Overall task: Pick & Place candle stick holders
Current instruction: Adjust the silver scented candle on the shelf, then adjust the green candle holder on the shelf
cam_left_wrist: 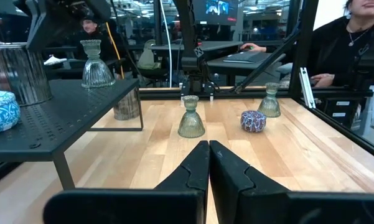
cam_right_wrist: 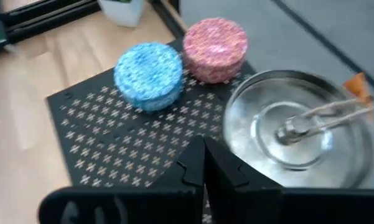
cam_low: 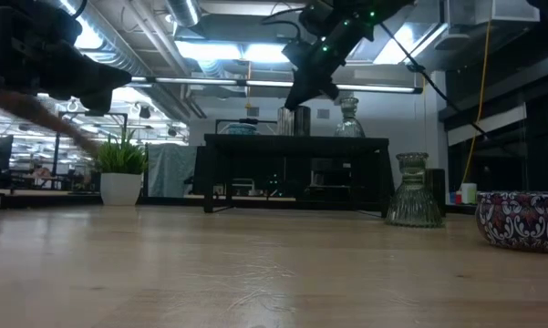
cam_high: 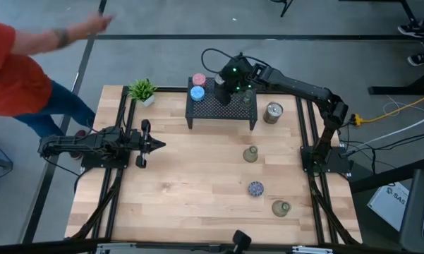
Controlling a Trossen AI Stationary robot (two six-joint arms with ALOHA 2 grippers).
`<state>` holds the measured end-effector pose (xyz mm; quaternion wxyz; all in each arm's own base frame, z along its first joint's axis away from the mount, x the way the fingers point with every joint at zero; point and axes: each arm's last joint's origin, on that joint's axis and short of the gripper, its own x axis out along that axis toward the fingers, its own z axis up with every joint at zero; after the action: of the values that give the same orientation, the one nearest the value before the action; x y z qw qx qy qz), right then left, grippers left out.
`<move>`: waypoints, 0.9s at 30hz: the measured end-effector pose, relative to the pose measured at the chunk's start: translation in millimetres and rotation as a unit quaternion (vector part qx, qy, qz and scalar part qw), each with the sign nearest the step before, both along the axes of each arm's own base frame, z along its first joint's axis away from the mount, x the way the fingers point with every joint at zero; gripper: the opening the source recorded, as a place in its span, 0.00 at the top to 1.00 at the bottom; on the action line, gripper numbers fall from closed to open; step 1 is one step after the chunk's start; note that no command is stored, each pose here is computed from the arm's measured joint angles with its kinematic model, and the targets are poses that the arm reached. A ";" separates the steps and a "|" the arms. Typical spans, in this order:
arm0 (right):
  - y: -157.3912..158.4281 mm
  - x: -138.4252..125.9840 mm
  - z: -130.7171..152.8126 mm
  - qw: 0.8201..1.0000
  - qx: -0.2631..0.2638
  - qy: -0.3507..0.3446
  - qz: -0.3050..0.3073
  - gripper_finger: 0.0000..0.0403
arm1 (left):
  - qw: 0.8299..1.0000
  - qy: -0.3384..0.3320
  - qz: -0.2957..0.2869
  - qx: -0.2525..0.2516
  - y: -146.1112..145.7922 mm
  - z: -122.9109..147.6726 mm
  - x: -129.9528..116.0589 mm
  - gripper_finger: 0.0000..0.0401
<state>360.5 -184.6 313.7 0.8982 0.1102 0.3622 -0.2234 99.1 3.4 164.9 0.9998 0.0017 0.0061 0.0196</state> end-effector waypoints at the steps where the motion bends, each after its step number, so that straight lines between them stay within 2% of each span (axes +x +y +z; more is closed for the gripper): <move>1: 0.3 0.3 0.4 1.000 -0.007 0.002 -0.006 0.98 | 1.000 0.000 0.000 0.000 0.0 0.0 0.0 0.99; 17: -1.1 -2.1 -1.0 0.998 -0.029 0.024 -0.049 0.98 | 1.000 0.000 0.000 0.000 0.0 0.0 0.0 0.98; 27: 5.0 -1.9 0.5 0.999 -0.016 0.023 -0.031 0.98 | 1.000 0.000 0.000 0.000 0.0 0.0 0.0 0.98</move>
<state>358.6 -179.6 314.2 0.8839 0.1014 0.3755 -0.2598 99.1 3.4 164.9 0.9998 0.0018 0.0062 0.0196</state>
